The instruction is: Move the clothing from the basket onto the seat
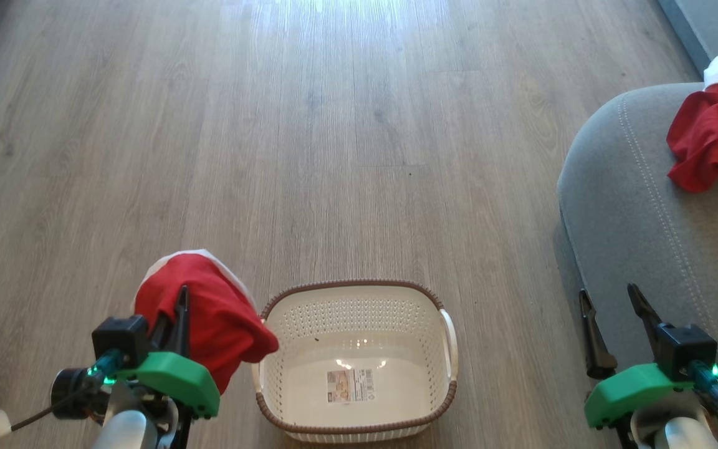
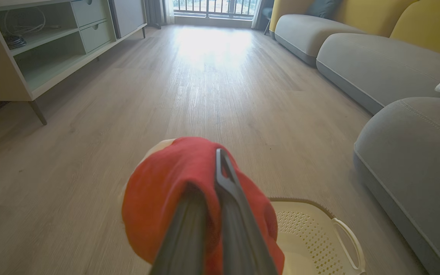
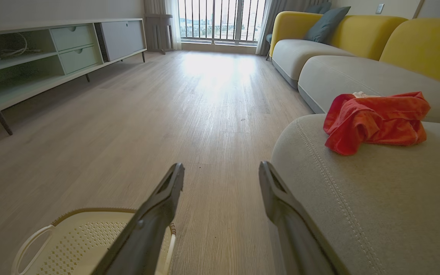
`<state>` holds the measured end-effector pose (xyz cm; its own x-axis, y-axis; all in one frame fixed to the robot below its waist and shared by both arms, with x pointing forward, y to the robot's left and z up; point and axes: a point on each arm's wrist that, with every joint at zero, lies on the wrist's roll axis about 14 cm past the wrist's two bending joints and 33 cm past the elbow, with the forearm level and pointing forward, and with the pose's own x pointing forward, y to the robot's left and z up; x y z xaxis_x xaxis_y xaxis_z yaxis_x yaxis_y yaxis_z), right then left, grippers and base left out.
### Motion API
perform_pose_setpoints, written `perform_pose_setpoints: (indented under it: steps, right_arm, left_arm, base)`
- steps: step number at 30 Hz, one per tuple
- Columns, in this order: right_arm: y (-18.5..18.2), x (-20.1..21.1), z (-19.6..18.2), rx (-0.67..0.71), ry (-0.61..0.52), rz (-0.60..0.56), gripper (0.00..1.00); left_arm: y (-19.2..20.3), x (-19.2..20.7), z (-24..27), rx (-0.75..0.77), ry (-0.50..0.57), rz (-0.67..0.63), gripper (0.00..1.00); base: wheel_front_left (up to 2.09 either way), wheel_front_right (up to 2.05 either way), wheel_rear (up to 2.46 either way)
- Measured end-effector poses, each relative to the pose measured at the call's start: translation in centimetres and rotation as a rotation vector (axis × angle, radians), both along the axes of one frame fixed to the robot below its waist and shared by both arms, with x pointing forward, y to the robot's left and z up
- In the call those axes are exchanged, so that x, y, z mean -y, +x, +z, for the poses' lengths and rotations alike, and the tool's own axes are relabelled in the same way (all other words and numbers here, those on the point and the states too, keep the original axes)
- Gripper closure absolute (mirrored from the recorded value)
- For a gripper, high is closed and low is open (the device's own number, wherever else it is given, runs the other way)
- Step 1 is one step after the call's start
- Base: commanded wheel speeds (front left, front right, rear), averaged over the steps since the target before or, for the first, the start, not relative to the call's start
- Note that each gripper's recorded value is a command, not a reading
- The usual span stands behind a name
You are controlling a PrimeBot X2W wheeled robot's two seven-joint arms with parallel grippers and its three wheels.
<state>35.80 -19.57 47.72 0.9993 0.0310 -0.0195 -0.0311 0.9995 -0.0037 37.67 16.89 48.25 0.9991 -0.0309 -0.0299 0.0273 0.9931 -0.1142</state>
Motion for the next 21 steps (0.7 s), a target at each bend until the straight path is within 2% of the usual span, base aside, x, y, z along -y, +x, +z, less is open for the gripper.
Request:
perform_pose_setpoints:
  steps: [7,11,14,21]
  right_arm:
    - [-0.2,0.0,0.2,0.005,0.003,-0.003,0.0]
    - [0.0,-1.6,0.6,0.019,0.008,0.044,0.0]
    - [0.5,-4.4,1.7,0.05,0.023,0.128,0.0]
    - [1.0,-13.3,4.0,0.102,0.021,0.438,0.0]
  left_arm:
    - [0.1,0.1,0.0,0.0,0.005,-0.006,1.0]
    - [0.2,1.0,0.0,0.003,-0.008,-0.04,1.0]
    - [0.5,2.4,0.4,0.015,-0.021,-0.086,1.0]
    - [1.1,8.3,4.4,0.118,-0.051,-0.269,1.0]
  base:
    - [0.0,0.0,0.0]
    - [0.0,0.0,0.0]
    - [0.0,0.0,0.0]
    - [0.0,0.0,0.0]
